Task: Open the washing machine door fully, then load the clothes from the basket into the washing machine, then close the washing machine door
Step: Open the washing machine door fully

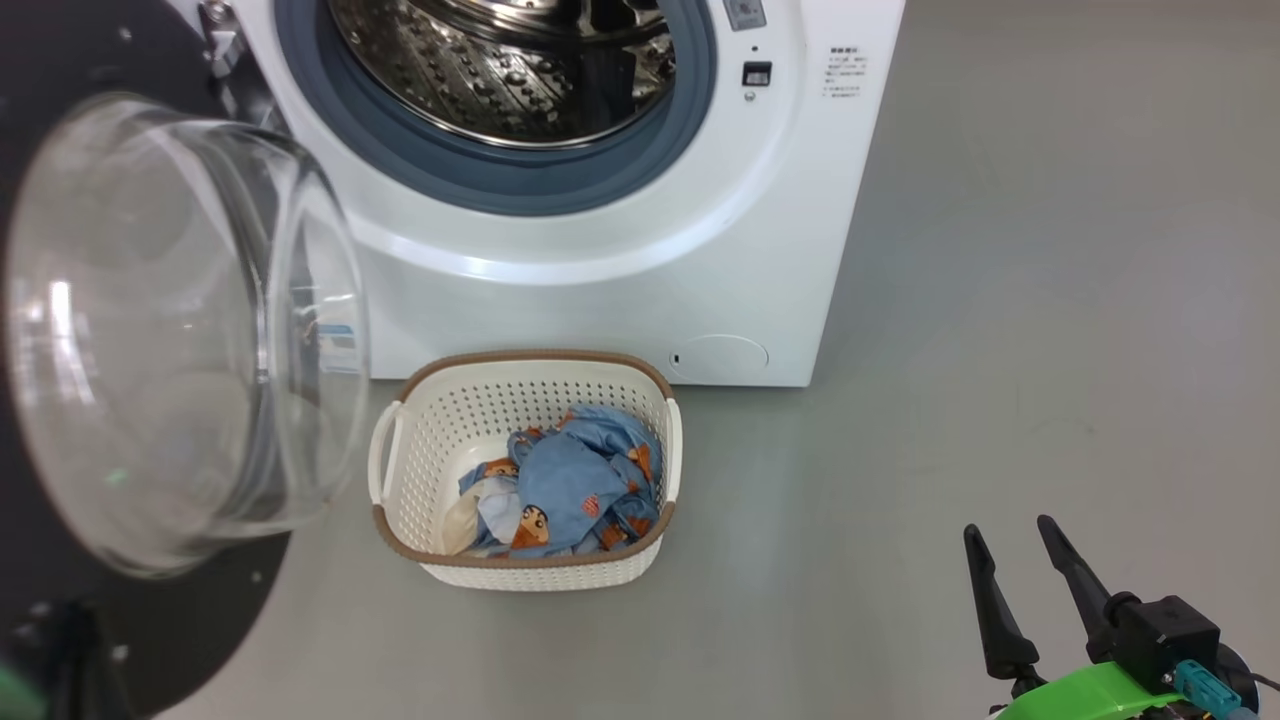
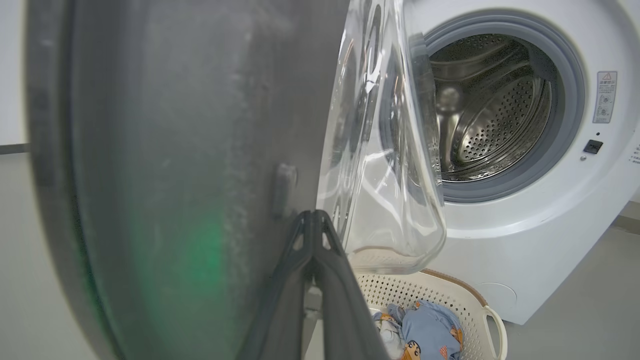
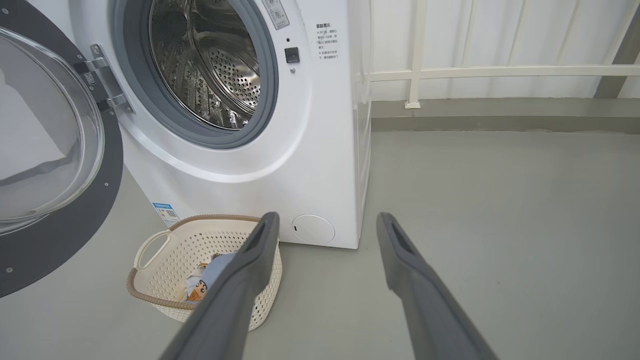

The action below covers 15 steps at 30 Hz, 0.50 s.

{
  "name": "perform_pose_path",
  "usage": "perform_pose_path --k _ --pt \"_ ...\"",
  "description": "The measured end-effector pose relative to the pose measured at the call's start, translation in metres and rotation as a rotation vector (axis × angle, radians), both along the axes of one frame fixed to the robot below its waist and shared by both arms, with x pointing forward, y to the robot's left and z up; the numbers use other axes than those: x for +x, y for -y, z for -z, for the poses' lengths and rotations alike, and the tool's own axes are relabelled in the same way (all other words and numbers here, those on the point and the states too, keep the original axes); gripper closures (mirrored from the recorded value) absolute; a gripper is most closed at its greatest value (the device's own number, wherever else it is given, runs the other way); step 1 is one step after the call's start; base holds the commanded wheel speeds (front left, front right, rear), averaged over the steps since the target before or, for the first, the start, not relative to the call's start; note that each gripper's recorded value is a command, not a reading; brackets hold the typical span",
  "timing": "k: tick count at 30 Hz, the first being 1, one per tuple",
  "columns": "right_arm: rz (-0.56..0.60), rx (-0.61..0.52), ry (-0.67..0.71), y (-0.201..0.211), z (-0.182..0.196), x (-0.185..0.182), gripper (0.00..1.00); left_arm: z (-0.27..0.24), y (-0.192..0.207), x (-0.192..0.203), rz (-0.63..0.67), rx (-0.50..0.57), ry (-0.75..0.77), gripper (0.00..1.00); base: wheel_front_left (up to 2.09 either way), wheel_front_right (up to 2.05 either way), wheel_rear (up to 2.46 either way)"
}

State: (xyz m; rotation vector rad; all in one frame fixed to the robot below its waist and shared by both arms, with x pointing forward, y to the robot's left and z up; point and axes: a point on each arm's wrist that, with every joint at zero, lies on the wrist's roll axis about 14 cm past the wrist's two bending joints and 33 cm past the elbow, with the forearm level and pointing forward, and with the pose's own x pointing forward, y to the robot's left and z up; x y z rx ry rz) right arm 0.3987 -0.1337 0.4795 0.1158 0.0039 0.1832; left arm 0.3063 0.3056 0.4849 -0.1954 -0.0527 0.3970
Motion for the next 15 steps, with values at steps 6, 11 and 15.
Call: perform_pose_path --k 6,11,15 --pt "0.018 -0.003 -0.018 0.006 0.007 0.001 0.0 0.007 -0.03 0.006 -0.092 -0.024 -0.012 1.0 0.0 0.0 0.0" --pt "0.022 -0.01 -0.033 0.008 0.013 0.007 0.0 0.011 -0.059 0.012 -0.17 -0.036 -0.022 1.0 0.0 0.0 0.0" --pt "0.023 -0.006 -0.021 0.007 0.011 0.016 0.0 0.009 -0.083 0.014 -0.241 -0.047 -0.012 1.0 0.0 0.0 0.0"
